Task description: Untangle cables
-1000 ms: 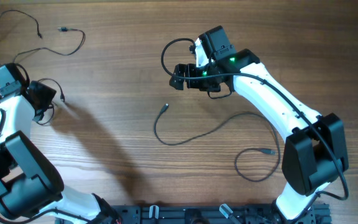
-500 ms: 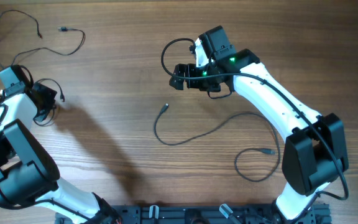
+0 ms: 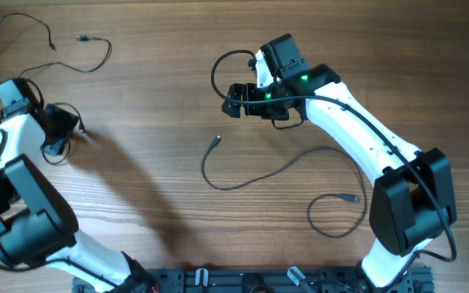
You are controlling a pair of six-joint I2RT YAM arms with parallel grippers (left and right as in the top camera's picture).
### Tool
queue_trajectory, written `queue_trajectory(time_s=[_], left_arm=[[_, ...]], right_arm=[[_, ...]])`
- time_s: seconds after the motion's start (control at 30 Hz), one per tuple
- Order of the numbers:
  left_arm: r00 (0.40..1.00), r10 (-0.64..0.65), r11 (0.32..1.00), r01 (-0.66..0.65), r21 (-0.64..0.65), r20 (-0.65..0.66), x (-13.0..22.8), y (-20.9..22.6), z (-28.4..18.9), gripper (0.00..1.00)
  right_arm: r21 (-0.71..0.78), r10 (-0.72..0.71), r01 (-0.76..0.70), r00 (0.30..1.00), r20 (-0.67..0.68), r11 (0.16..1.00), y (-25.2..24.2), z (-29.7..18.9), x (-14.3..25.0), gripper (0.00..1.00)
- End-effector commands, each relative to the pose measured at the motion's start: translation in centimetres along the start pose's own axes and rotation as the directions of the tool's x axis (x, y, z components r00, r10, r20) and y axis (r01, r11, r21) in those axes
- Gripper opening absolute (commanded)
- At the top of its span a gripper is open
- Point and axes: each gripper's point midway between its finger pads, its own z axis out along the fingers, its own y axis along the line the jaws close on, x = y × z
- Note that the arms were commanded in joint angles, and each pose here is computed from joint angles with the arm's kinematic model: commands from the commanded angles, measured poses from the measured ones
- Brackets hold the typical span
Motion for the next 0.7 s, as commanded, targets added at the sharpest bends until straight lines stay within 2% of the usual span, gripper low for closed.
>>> queue_trajectory(time_s=[0.0,0.03,0.1,0.17,0.27,0.4,0.47,0.57,0.6,0.67], left_arm=[[0.999,0.038,0.992,-0.035,-0.125,0.026,-0.3,2.1,1.2,0.6],[0.998,0.04,0.988,-0.034,-0.147,0.039,-0.6,2.5,1.1,0.6],[0.997,0.043,0.983,-0.031,-0.182,0.066,-1.1,3.1,1.0,0.52],[0.997,0.04,0.99,-0.031,-0.141,0.065,-1.2,2.3,1.2,0.35],[0.998,0.035,0.997,-0.032,-0.072,0.053,-1.1,1.0,1.3,0.36],[0.998,0.035,0.997,-0.032,-0.072,0.043,-0.9,1.0,1.8,0.45],[0.999,0.035,0.996,-0.034,-0.077,0.003,0.0,1.3,2.8,0.46],[0.999,0.034,0.997,-0.033,-0.072,0.012,-0.3,1.1,3.1,0.08],[0.999,0.035,0.997,-0.033,-0.068,0.018,-0.5,1.0,2.9,0.04],[0.999,0.034,0.998,-0.032,-0.048,0.038,-1.4,0.2,2.3,0.04]], right_arm=[[0.018,0.01,-0.01,1.0,-0.013,1.0,-0.6,0.6,0.4,1.0],[0.018,0.01,-0.01,1.0,-0.013,1.0,-0.6,0.6,0.4,1.0],[0.018,0.01,-0.009,1.0,-0.013,1.0,-0.6,0.6,0.4,1.0],[0.018,0.009,-0.009,1.0,-0.013,1.0,-0.6,0.6,0.4,1.0],[0.018,0.01,-0.009,1.0,-0.013,1.0,-0.6,0.6,0.4,1.0],[0.018,0.009,-0.009,1.0,-0.013,1.0,-0.6,0.6,0.4,1.0],[0.018,0.009,-0.009,1.0,-0.013,1.0,-0.6,0.6,0.4,1.0],[0.018,0.009,-0.009,1.0,-0.013,1.0,-0.6,0.6,0.4,1.0],[0.018,0.01,-0.01,1.0,-0.013,1.0,-0.6,0.6,0.4,1.0],[0.018,0.009,-0.009,1.0,-0.013,1.0,-0.6,0.6,0.4,1.0]])
